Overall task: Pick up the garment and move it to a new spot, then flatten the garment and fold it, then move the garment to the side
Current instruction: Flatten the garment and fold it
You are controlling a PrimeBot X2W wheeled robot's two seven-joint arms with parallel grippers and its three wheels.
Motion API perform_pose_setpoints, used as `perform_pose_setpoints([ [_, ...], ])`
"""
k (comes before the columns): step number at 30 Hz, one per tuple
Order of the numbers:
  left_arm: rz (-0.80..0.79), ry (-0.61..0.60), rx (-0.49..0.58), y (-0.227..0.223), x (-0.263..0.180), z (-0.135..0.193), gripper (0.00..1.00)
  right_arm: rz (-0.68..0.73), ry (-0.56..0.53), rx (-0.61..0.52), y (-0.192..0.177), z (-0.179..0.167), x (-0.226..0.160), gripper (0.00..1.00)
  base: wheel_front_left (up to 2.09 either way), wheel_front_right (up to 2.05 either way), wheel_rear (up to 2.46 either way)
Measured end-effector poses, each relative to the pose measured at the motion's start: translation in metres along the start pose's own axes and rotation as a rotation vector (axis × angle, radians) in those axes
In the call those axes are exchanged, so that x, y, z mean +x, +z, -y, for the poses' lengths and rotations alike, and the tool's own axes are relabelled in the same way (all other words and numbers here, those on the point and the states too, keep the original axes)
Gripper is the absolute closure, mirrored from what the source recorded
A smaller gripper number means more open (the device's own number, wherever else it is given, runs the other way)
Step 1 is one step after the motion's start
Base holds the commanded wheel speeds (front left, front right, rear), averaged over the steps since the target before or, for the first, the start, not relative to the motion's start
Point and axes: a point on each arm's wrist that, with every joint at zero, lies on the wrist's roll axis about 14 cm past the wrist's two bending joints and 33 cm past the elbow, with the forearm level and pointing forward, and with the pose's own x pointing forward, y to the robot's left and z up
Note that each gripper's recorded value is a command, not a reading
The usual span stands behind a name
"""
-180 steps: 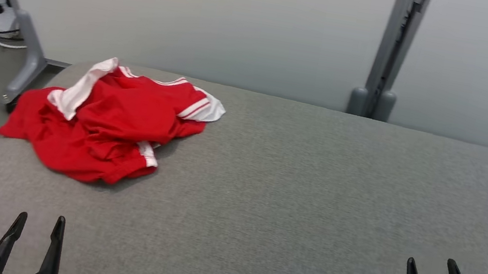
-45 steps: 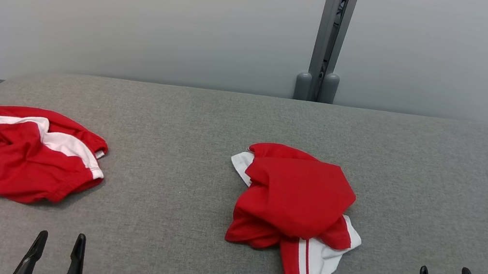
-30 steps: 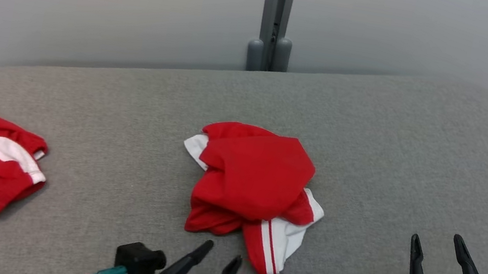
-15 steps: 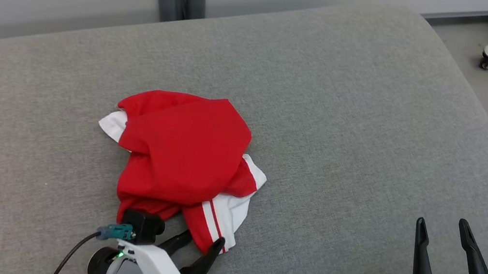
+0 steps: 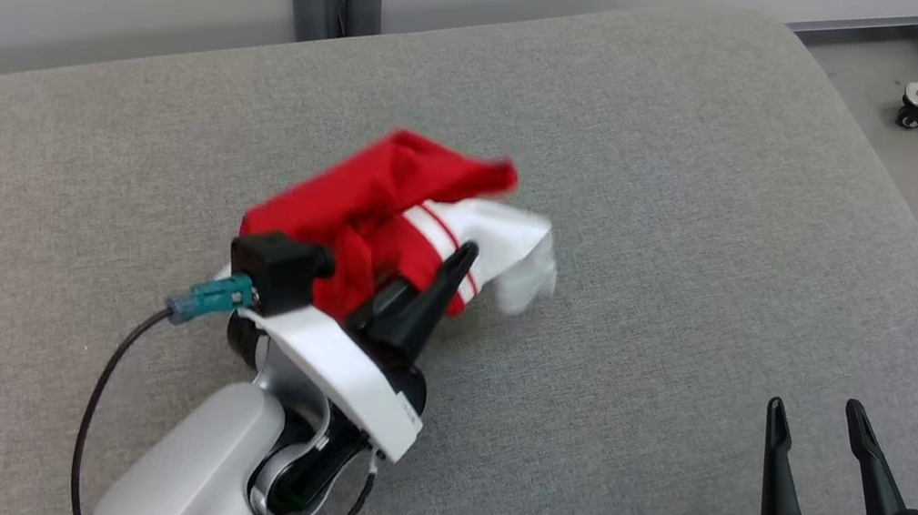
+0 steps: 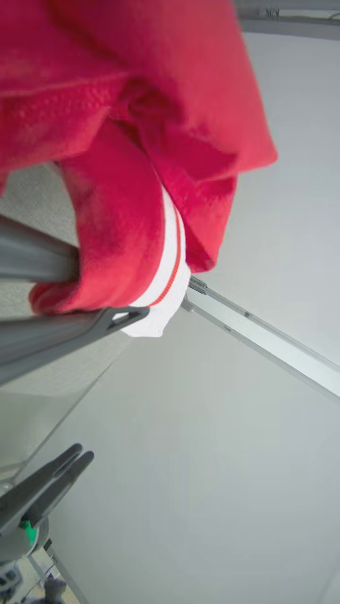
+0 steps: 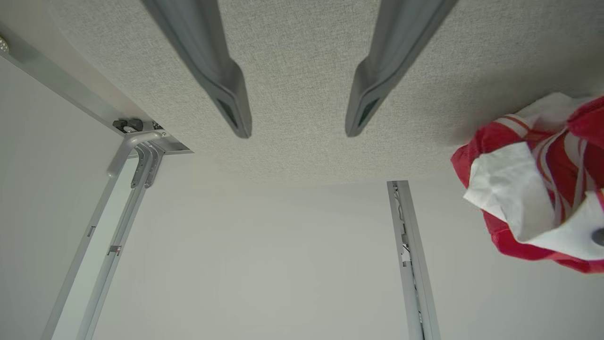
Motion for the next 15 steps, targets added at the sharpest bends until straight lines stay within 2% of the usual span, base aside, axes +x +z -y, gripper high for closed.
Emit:
perform_pose_setpoints([
  [4,0.103,-0.111,0.002,0.042,0.011,0.039,1.0,0.011,0.007,0.006,0.003,-0.002,-0.002,0.0,0.0,0.0,0.0],
  [10,0.204,-0.248,-0.089,0.088,0.006,0.09,1.0,0.017,-0.001,0.011,0.005,0.0,-0.005,0.0,0.0,0.0,0.0],
  [15,0.249,-0.284,-0.132,0.107,-0.001,0.11,1.0,0.019,-0.01,0.015,0.005,0.003,-0.006,0.0,0.0,0.0,0.0],
])
